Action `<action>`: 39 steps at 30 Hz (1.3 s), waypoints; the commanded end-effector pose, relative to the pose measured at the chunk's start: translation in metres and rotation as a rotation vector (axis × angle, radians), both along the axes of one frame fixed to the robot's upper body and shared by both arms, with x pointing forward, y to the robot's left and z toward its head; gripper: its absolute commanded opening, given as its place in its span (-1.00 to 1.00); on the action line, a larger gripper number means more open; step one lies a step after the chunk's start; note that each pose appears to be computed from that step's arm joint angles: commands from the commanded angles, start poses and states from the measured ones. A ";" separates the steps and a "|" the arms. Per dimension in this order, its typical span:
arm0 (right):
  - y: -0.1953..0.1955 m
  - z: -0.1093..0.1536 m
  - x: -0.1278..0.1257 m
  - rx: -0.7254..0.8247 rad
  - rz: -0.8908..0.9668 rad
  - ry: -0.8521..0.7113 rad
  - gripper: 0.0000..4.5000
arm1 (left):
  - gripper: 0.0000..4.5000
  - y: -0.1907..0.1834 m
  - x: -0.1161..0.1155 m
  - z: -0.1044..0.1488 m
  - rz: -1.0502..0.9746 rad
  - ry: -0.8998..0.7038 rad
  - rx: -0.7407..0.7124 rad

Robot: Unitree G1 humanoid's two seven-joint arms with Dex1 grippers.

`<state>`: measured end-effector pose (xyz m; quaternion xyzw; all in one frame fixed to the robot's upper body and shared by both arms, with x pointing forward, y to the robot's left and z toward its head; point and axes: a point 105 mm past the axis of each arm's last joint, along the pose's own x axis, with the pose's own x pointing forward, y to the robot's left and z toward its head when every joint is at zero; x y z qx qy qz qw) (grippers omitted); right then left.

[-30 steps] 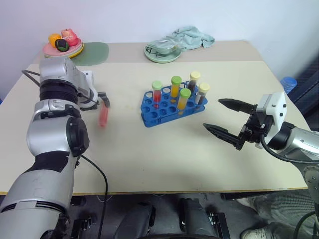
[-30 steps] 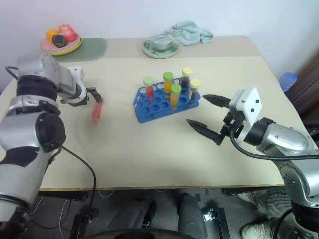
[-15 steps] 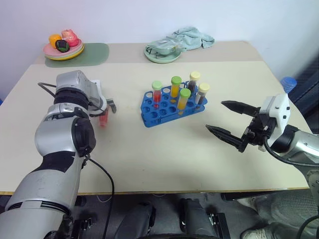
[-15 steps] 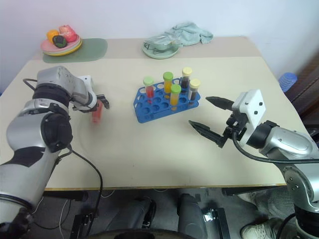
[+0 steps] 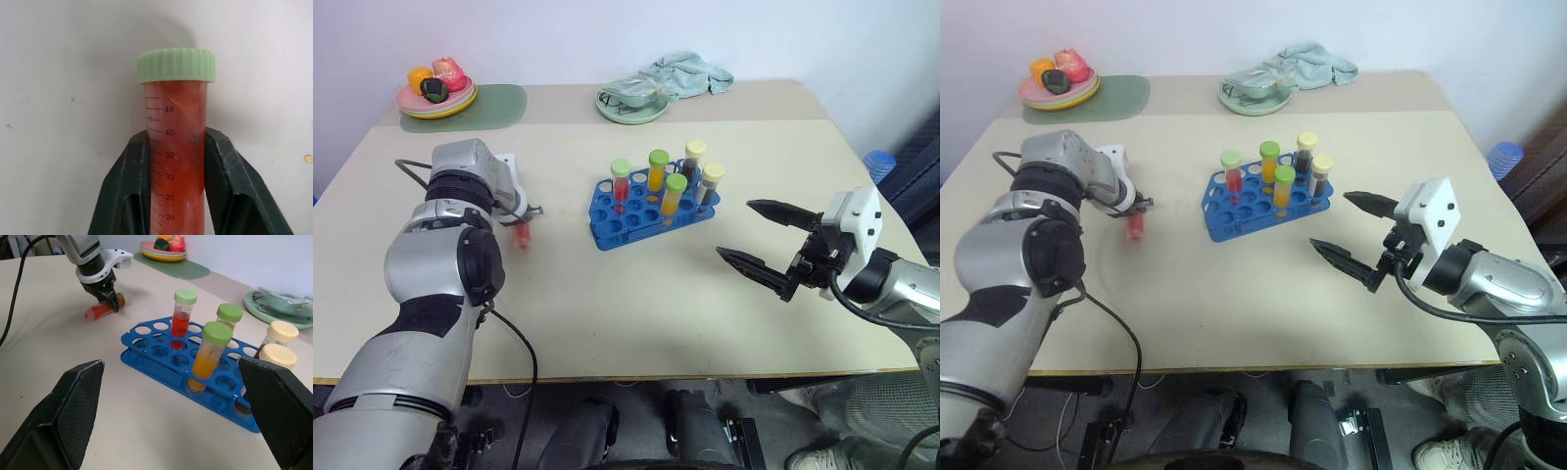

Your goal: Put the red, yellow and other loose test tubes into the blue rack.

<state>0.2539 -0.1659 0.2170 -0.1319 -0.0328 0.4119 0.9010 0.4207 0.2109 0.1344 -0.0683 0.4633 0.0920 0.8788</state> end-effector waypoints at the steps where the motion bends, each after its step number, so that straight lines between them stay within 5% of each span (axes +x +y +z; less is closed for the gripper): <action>1: 0.000 0.011 -0.002 -0.004 0.008 -0.048 1.00 | -0.50 -0.002 0.008 0.035 -0.041 -0.106 -0.066; 5: -0.001 0.012 -0.001 -0.003 0.008 -0.049 1.00 | -0.50 -0.024 0.014 0.083 -0.356 -0.424 -0.223; 8: -0.002 0.011 0.000 -0.004 0.007 -0.051 1.00 | -0.50 -0.044 -0.026 0.110 -0.770 -0.707 -0.193; 11: -0.002 0.010 0.001 -0.001 0.007 -0.052 1.00 | -0.50 -0.055 -0.068 0.110 -1.007 -0.808 -0.249; 15: -0.002 0.009 0.000 0.004 0.003 -0.055 1.00 | -0.50 -0.068 -0.092 0.112 -1.142 -0.977 -0.362; 18: -0.005 0.007 -0.002 0.001 -0.014 -0.057 1.00 | -0.50 -0.083 -0.088 0.124 -1.134 -1.138 -0.480; 23: -0.008 0.004 -0.009 0.004 -0.063 -0.056 1.00 | -0.50 -0.112 -0.066 0.118 -1.144 -1.324 -0.365; 32: -0.015 0.007 -0.029 0.006 -0.180 -0.071 1.00 | -0.50 -0.151 -0.042 0.077 -1.121 -1.341 -0.470; 39: -0.017 0.008 -0.039 0.010 -0.229 -0.075 1.00 | -0.50 -0.155 -0.031 0.050 -1.117 -1.303 -0.407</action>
